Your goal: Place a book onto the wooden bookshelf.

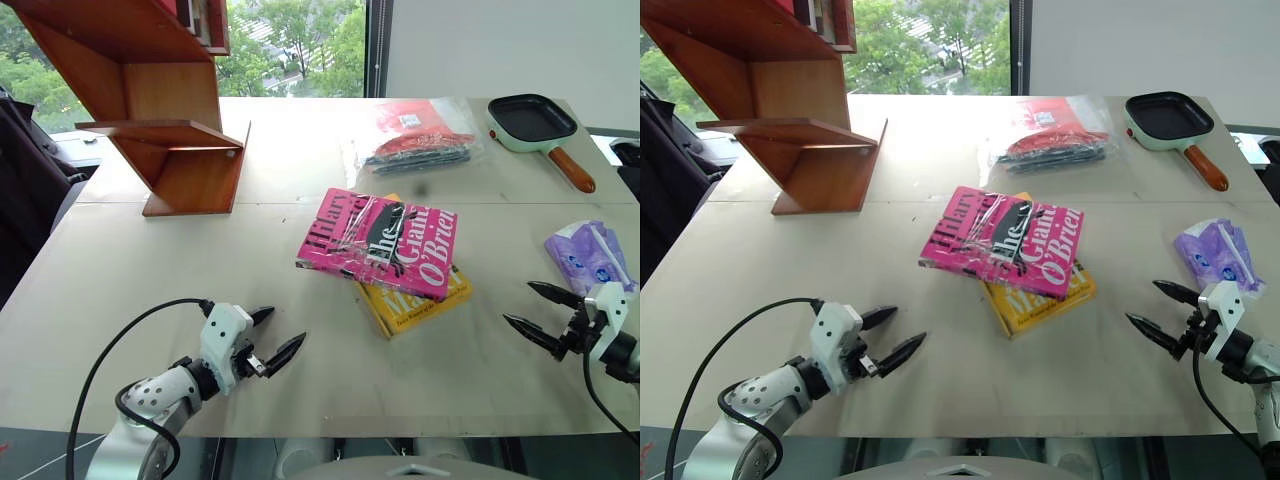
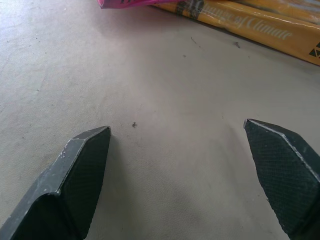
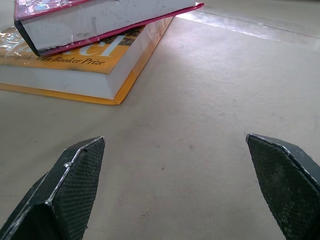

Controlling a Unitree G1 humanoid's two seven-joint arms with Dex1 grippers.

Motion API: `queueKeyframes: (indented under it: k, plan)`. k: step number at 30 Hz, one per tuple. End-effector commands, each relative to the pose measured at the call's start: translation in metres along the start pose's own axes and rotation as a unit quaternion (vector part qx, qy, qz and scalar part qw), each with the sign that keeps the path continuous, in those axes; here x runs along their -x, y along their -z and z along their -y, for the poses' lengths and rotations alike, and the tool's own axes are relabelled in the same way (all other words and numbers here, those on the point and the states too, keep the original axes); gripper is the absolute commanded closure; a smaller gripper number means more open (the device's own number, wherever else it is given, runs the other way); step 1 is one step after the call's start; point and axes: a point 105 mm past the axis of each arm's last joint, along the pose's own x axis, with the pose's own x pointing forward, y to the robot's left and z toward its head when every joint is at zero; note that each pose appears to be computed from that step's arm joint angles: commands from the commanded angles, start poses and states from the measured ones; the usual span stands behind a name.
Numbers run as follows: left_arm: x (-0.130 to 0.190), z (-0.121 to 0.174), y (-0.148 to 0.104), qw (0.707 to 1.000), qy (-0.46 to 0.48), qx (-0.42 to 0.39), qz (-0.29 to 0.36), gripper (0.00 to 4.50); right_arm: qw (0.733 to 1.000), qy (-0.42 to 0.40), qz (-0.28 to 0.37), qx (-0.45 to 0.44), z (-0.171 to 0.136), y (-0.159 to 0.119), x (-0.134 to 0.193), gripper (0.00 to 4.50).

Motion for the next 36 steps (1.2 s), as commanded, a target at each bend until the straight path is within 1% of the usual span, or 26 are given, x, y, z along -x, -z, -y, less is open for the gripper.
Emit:
queueKeyframes:
  k: [1,13,21,22,23,24,25,28,29,30,31,32,34,36]
  plan:
    - [0.0,0.004,0.001,1.0,0.0,-0.008,0.001,0.08,1.0,-0.006,0.006,0.017,0.005,-0.007,-0.002,0.0]
    - [0.0,0.0,-0.001,1.0,-0.008,-0.006,0.014,0.08,1.0,-0.013,0.004,0.02,0.008,-0.007,-0.008,0.0]
    - [0.002,0.001,-0.005,1.0,0.005,-0.011,0.017,0.08,1.0,-0.012,0.005,0.012,0.007,-0.006,-0.008,0.0]
    - [0.002,0.001,-0.006,1.0,0.007,-0.011,0.017,0.01,1.0,-0.01,0.005,0.011,0.007,-0.006,-0.008,0.26]
    - [0.003,0.002,-0.007,1.0,0.013,-0.01,0.019,0.0,1.0,-0.004,0.002,0.012,0.008,-0.006,-0.008,0.42]
    - [0.004,0.003,-0.01,1.0,0.018,-0.012,0.023,0.0,1.0,-0.003,0.001,0.013,0.009,-0.006,-0.008,0.78]
    - [0.004,0.003,-0.014,0.999,0.022,-0.014,0.027,0.0,1.0,-0.002,0.0,0.012,0.009,-0.006,-0.008,1.25]
    - [0.01,-0.009,-0.022,0.999,0.013,-0.047,0.004,0.0,1.0,0.0,-0.001,0.017,0.013,-0.008,-0.011,2.65]
    - [0.013,-0.014,-0.031,0.998,0.012,-0.058,0.005,0.0,1.0,-0.002,-0.005,0.024,0.017,-0.01,-0.013,2.84]
    - [0.016,-0.016,-0.041,0.998,0.015,-0.063,0.013,0.0,0.999,-0.003,-0.007,0.032,0.023,-0.014,-0.014,3.56]
    - [0.02,-0.018,-0.051,0.997,0.024,-0.068,0.02,0.0,0.999,-0.002,-0.008,0.038,0.03,-0.019,-0.016,3.95]
    - [0.023,-0.018,-0.059,0.996,0.036,-0.073,0.022,0.0,0.999,-0.002,-0.008,0.044,0.037,-0.024,-0.019,4.45]
    - [0.032,-0.013,-0.073,0.994,0.081,-0.071,0.019,0.0,0.998,-0.01,-0.008,0.06,0.049,-0.037,-0.029,4.48]
    - [0.041,-0.01,-0.086,0.99,0.119,-0.069,0.011,0.0,0.996,-0.022,-0.016,0.087,0.06,-0.049,-0.046,4.48]
